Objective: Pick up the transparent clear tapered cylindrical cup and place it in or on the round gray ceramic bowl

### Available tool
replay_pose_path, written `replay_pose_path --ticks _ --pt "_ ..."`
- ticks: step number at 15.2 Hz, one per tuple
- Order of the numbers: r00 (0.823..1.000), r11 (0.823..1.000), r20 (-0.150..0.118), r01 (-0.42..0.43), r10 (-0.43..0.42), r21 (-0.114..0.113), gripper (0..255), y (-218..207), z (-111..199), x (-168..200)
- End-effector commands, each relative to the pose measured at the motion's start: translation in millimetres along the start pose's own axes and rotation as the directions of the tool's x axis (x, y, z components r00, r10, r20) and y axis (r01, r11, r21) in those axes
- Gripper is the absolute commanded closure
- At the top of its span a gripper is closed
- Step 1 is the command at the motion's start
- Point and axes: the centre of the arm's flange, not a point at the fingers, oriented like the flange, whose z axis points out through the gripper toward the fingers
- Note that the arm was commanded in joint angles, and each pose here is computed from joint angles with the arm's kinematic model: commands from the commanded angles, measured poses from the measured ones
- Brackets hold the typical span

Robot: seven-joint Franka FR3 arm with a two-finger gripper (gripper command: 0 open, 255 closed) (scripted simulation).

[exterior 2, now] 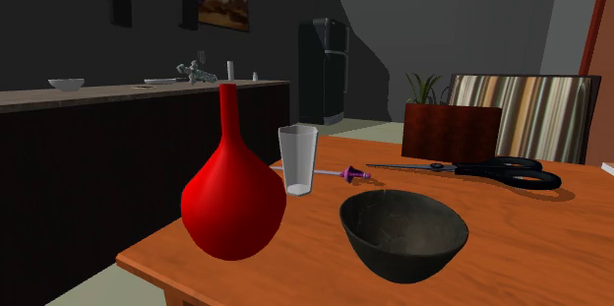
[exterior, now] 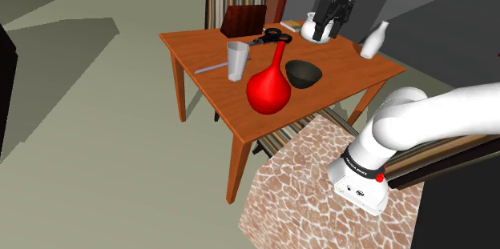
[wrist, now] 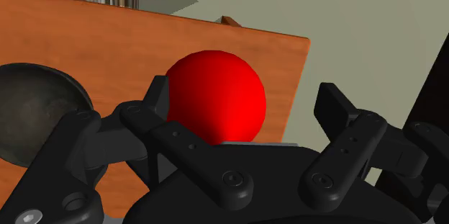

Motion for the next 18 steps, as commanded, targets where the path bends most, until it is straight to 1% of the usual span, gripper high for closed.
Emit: replay_pose_path --ticks 1,18 --pt "1.0 1.0 0.0 0.0 0.0 0.0 0 0 0 0" --pt "0.999 0.999 -0.036 0.04 -0.04 0.017 0 54 86 196"
